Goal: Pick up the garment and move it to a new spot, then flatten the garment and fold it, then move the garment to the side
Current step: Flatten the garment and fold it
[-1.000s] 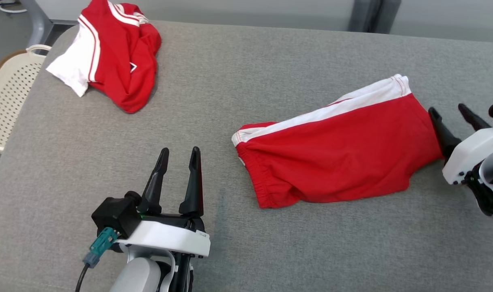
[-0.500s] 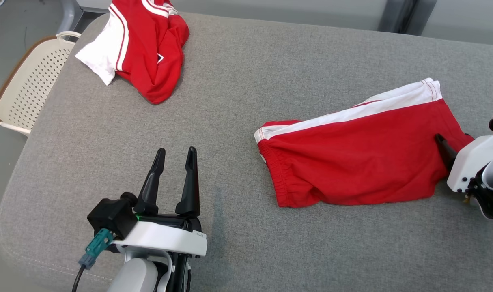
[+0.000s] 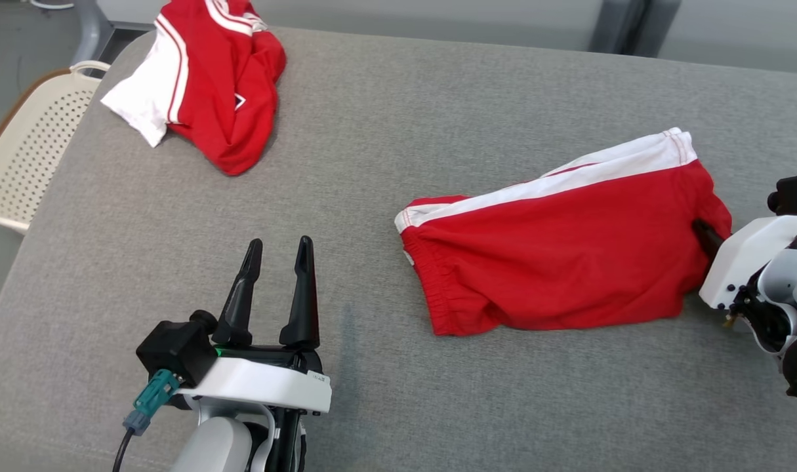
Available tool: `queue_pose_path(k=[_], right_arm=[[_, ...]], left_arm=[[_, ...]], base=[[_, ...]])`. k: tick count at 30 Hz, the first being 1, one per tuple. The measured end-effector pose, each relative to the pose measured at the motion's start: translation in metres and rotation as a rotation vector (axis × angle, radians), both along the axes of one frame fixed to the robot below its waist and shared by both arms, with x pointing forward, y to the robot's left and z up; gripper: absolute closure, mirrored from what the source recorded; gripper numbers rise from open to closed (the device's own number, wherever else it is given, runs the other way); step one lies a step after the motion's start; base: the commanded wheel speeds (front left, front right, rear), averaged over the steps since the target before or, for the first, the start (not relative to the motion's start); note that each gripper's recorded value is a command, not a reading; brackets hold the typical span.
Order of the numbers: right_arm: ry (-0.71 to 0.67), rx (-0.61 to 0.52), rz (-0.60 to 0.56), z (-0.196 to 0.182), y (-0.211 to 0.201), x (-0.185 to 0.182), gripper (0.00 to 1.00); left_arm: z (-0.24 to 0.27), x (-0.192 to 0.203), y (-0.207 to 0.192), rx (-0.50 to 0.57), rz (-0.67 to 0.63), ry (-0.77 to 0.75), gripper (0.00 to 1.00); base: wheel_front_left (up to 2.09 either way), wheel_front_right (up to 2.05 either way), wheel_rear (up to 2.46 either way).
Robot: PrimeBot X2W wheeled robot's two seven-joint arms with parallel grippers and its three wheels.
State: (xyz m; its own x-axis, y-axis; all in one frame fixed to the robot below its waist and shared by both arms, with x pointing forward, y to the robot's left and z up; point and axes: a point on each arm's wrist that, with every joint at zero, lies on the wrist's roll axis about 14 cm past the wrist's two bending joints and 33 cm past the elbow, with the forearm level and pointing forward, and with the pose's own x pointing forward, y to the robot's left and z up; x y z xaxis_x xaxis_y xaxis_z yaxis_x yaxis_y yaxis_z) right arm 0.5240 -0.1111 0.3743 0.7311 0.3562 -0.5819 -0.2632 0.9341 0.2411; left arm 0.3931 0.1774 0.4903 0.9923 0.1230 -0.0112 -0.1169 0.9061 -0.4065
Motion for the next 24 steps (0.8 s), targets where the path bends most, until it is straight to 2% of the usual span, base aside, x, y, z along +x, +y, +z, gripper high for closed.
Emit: queue_pose_path(k=[8,19,24], right_arm=[[-0.052,0.108,-0.103,0.019,-0.021,-0.015,1.0],[-0.086,0.14,-0.302,0.022,-0.096,-0.071,1.0],[-0.113,0.169,-0.376,0.027,-0.113,-0.085,1.0]], left_arm=[[0.0,0.005,-0.024,-0.006,-0.073,-0.008,0.0],[0.006,0.01,-0.073,-0.028,-0.221,-0.032,0.0],[0.008,0.01,-0.088,-0.029,-0.265,-0.04,0.0]], base=[[0.0,0.0,0.0],[0.0,0.0,0.0],[0.0,0.0,0.0]])
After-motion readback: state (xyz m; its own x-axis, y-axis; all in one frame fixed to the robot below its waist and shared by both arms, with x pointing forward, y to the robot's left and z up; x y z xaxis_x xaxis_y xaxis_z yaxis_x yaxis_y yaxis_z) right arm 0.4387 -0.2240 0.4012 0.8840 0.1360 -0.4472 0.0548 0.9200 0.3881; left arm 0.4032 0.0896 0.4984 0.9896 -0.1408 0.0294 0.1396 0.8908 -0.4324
